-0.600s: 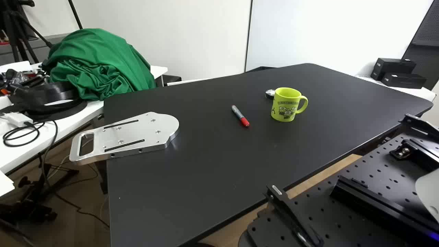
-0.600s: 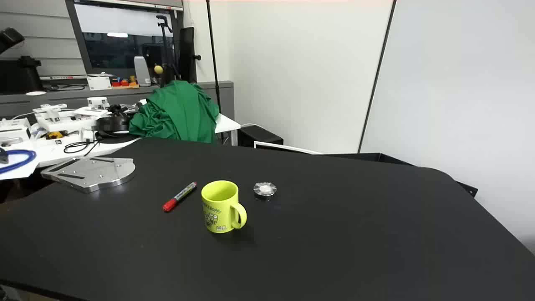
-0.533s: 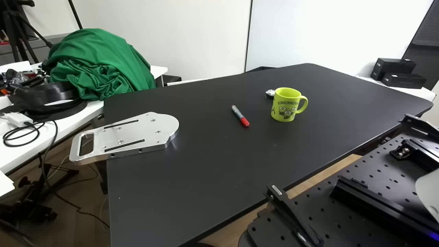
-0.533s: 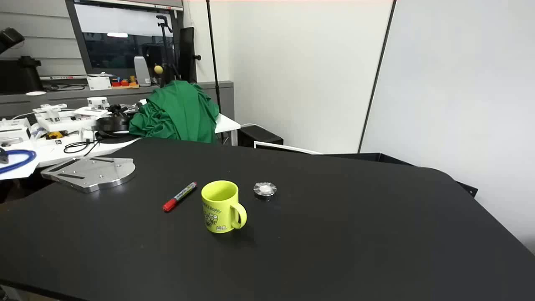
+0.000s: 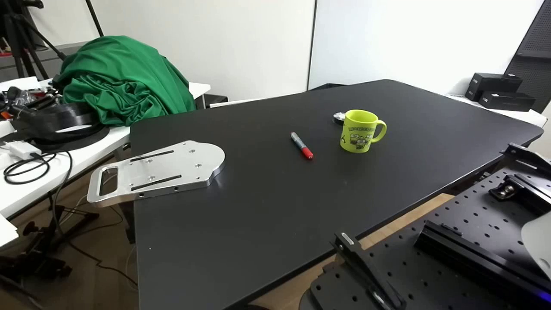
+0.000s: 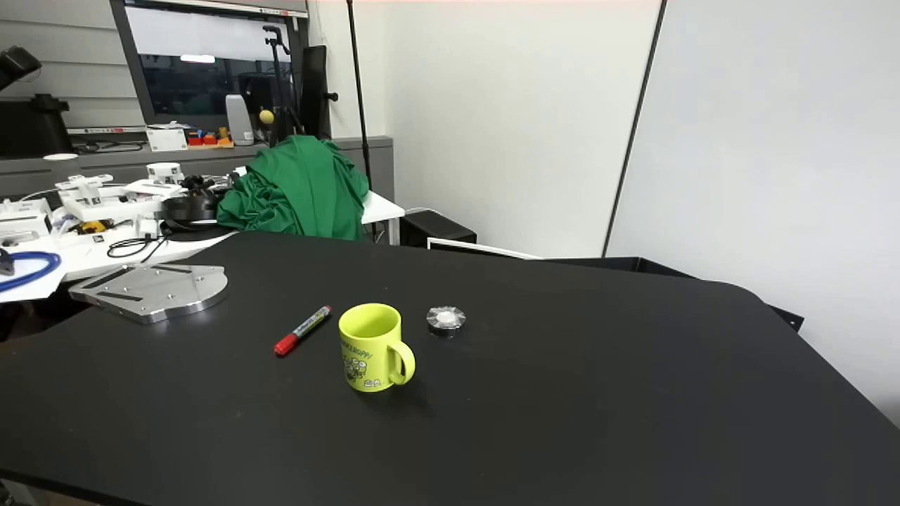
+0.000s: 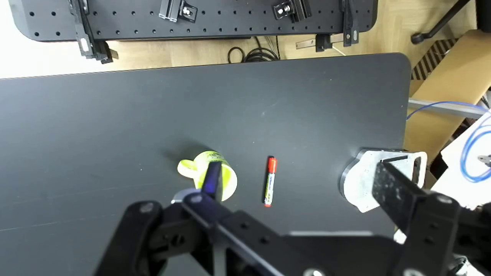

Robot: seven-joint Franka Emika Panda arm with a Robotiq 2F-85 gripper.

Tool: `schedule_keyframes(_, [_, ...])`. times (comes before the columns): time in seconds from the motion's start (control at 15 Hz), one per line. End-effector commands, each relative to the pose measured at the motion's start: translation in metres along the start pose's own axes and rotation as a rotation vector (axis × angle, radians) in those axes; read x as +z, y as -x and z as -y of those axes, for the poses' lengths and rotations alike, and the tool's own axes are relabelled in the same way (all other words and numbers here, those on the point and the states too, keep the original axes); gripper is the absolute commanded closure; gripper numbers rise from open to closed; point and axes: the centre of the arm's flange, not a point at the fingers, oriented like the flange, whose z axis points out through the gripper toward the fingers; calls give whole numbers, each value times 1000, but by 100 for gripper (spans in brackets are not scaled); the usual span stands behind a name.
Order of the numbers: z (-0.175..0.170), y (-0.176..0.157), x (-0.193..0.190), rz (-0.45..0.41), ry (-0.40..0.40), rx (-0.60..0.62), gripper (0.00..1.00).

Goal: Place the marker inside the yellow mug

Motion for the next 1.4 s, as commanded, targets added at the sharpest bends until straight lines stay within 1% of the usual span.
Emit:
schedule_keyframes(0.0, [0,0,0,0,0,0,0])
schedule_keyframes(0.07, [0,0,0,0,0,0,0])
schedule_keyframes(0.13, [3,-8,3,-25,21,4,0])
schedule_keyframes(0.33, [24,-56,14,-142,74,7,0])
schedule_keyframes(0.47, [44,-89,26,-204,105,-13,0])
schedule_keyframes(0.6, [68,-115,46,-241,123,-46,0])
schedule_keyframes(0.73, [97,-134,74,-260,147,-78,0])
schedule_keyframes(0.87, [121,-143,110,-254,175,-115,0])
schedule_keyframes(1.0, [132,-148,152,-223,183,-131,0])
schedule_keyframes(1.13, [128,-148,191,-199,188,-119,0])
schedule_keyframes(1.27, [118,-150,230,-180,205,-76,0])
schedule_keyframes(1.33, [113,-152,247,-147,214,-67,0])
